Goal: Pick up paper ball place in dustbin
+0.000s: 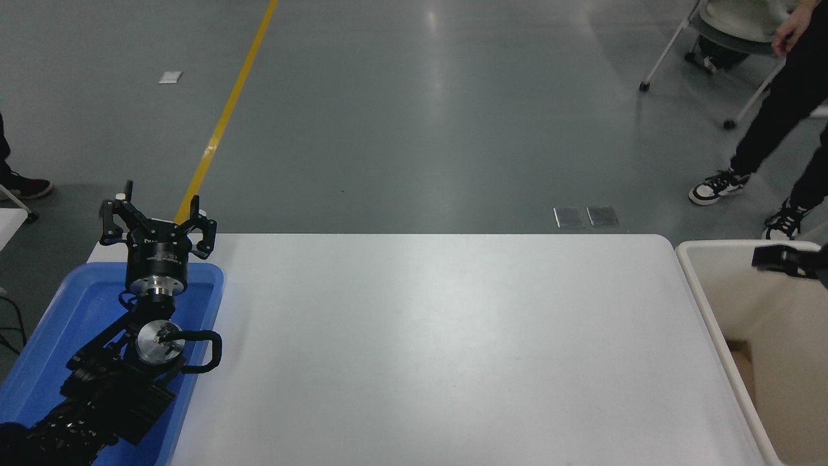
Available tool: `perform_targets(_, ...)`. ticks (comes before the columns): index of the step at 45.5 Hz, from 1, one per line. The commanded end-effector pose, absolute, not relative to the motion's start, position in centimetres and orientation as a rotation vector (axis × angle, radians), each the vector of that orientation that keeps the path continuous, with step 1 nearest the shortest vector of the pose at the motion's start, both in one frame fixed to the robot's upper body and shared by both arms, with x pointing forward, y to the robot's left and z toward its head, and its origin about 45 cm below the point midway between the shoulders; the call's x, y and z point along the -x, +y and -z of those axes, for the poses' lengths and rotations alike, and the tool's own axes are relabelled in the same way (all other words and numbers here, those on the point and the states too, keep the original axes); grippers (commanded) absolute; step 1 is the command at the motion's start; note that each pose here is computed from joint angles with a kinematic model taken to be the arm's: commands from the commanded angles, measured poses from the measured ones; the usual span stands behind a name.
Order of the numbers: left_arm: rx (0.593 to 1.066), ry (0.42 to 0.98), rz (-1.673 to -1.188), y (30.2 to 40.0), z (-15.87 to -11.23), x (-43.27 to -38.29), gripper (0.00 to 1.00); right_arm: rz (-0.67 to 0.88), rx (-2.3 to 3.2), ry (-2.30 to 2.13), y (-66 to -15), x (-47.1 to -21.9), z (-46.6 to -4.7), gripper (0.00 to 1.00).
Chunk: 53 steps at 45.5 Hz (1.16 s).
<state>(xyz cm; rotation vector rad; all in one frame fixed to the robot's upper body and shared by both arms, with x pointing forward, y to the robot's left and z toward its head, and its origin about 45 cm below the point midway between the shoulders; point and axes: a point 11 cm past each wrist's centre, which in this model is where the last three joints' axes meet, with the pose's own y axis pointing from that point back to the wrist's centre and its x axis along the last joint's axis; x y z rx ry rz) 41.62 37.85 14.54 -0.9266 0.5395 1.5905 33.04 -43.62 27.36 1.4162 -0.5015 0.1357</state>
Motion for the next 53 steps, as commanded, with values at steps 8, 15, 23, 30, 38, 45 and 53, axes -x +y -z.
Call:
perform_targets(8,0.926,0.539,-1.591,37.86,-14.53,-41.62,0.99,-0.118,-1.573,-0.191,-29.6,-32.9,-32.9,1.0)
perform_targets(15,0.929,0.539,-1.592,37.88,-14.54,-41.61,0.99,-0.173,-1.522,-0.106,-25.5,-33.3,-32.9,1.0)
perform_targets(23,0.929,0.539,-1.592,37.88,-14.54,-41.61,0.99,-0.165,-1.508,-0.063,-22.2,-33.0,-32.1,1.0)
perform_targets(30,0.927,0.538,-1.592,37.87,-14.54,-41.61,0.99,-0.184,-1.479,-0.041,-21.3,-33.1,-31.9,1.0)
perform_targets(38,0.926,0.537,-1.589,37.88,-14.6,-41.63,0.99,-0.169,-1.428,-0.07,-22.9,-33.4,-32.3,1.0)
perform_targets(45,0.923,0.535,-1.593,38.06,-14.58,-41.57,0.99,-0.168,-1.416,-0.078,-23.3,-33.3,-33.0,1.0)
perform_targets(53,0.923,0.535,-1.593,38.08,-14.56,-41.55,0.99,-0.161,-1.421,-0.058,-23.0,-33.0,-34.1,1.0)
